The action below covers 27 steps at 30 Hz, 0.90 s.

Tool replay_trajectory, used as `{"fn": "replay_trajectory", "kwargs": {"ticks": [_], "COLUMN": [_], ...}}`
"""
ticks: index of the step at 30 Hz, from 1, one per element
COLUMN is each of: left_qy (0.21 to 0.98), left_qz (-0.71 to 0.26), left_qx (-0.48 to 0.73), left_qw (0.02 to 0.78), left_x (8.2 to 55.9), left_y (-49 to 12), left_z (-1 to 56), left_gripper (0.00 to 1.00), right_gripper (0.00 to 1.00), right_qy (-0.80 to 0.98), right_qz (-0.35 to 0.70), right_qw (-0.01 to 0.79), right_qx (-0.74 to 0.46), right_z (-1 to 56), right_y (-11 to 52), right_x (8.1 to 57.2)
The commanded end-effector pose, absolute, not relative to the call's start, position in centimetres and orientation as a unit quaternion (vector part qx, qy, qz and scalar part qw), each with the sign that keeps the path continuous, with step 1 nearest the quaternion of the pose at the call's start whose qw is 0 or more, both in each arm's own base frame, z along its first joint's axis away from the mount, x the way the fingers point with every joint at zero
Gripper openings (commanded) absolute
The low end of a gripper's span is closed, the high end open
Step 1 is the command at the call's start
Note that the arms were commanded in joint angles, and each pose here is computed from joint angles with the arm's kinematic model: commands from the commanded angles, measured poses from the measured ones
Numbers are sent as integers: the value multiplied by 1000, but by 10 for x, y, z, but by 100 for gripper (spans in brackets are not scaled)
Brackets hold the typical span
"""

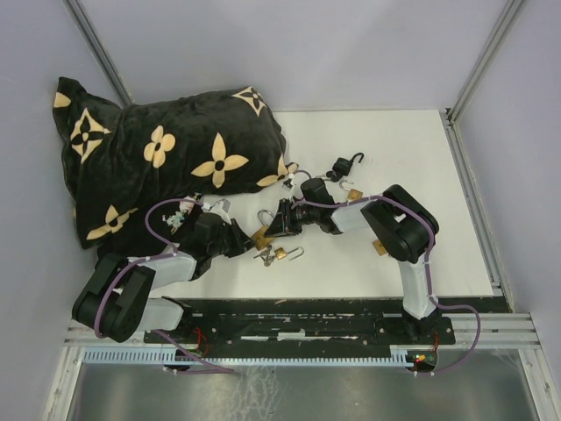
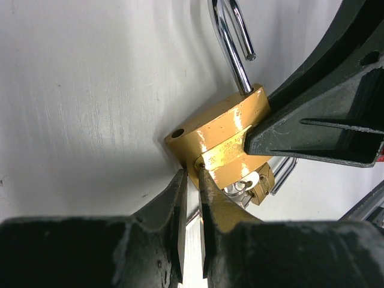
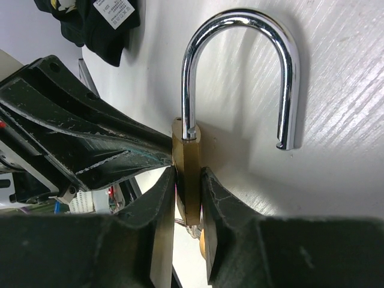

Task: Lock with the key
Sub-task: Pick up the lock from the center of the board.

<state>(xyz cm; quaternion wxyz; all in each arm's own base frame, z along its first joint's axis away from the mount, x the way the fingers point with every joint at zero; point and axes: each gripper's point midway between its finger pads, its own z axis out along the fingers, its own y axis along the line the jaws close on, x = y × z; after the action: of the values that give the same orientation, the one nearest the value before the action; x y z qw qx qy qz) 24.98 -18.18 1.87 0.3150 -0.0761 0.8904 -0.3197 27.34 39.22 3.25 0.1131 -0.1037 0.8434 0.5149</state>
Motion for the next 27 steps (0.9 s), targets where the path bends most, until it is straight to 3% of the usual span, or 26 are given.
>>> {"fn": "replay_trajectory", "kwargs": {"ticks": [1,7,27], "left_qy": [919,916,913], "left_qz": [-289,-297,-302], "left_qx": [-86,-84,-87], "left_qw": [255,256,259], "left_x": [222,225,224], "left_y": [-173,-177,-178], "left_z": [-12,-8,-8], "left_gripper": [19,19,19], "right_gripper": [29,36,34], "right_qy": [784,791,808], "right_qz": [592,584,550], "right_qw": [108,101,101], "right_qx": [-151,-151,-185], "right_z": [79,70,54], "right_y": [421,421,420], "right_x": [255,253,246]}}
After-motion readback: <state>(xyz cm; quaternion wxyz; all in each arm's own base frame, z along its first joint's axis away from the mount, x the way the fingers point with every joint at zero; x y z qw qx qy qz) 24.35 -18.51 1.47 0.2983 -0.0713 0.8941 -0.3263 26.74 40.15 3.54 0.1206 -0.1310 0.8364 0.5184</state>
